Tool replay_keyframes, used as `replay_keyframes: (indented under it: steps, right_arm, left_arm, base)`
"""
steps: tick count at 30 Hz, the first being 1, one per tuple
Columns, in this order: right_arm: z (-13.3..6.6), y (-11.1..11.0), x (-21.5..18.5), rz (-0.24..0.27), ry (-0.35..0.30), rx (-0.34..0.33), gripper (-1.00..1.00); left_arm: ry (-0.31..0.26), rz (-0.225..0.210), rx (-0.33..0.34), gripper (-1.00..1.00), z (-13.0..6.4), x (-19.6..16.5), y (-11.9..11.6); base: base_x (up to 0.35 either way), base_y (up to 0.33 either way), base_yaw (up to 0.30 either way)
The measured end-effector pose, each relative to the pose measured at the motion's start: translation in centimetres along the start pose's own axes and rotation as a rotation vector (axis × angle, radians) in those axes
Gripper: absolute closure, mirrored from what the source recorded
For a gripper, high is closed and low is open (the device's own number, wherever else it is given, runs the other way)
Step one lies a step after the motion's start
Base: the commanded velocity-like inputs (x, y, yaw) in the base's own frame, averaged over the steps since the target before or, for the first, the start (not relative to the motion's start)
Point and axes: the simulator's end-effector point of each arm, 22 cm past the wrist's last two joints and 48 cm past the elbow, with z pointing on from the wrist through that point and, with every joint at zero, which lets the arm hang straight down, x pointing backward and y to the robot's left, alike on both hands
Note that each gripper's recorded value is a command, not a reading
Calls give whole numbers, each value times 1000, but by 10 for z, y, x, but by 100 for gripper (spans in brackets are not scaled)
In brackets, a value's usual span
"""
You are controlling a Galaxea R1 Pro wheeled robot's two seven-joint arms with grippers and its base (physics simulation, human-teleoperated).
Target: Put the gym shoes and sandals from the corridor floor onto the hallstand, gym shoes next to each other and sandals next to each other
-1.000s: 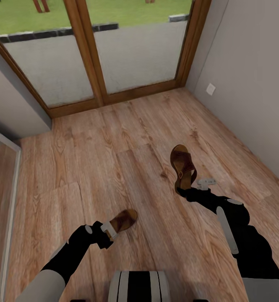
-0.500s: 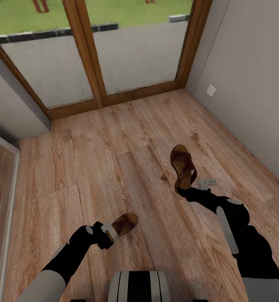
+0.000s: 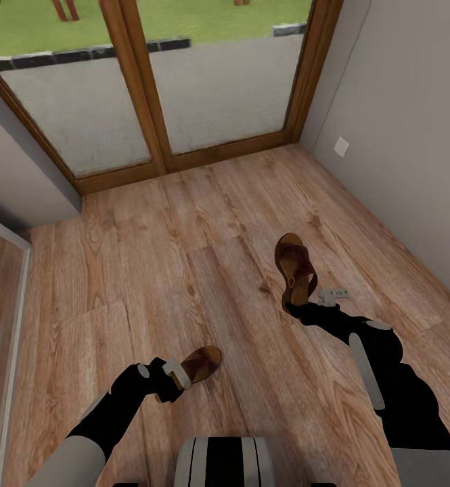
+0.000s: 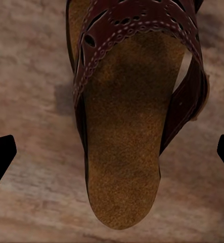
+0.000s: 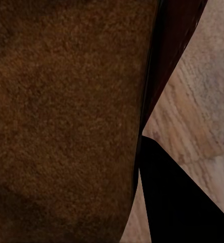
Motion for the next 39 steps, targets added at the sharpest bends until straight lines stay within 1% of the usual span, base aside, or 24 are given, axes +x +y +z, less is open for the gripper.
replay_keyframes:
  steps: [6, 16, 25, 28, 33, 36, 37, 39]
  right_arm:
    - [0, 0, 0, 0, 0, 0, 100]
    - [18, -7, 28, 13, 51, 4, 100]
    - [20, -7, 31, 16, 57, 3, 100]
    - [24, -9, 39, 18, 70, 4, 100]
    - [26, -9, 41, 21, 75, 4, 100]
    - [26, -9, 42, 21, 77, 4, 100]
    - [27, -9, 43, 21, 77, 4, 100]
    - [27, -9, 43, 22, 78, 4, 100]
  left_arm:
    - [0, 0, -1, -100, 0, 0, 1]
    - [33, -11, 34, -100, 20, 17, -11]
    - [40, -13, 38, -100, 22, 21, -12]
    - [50, -15, 47, -100, 27, 26, -15]
    - [54, -16, 47, -100, 29, 28, -14]
    - [62, -5, 28, -100, 29, 31, -10]
    - [73, 11, 8, -100, 29, 33, -6]
    - [114, 71, -46, -100, 29, 43, 5]
  base:
    - [1, 0, 0]
    - [0, 0, 0]
    - [0, 0, 0]
    - [0, 0, 0]
    - [0, 0, 0]
    - [0, 0, 0]
    - [0, 0, 0]
    - [0, 0, 0]
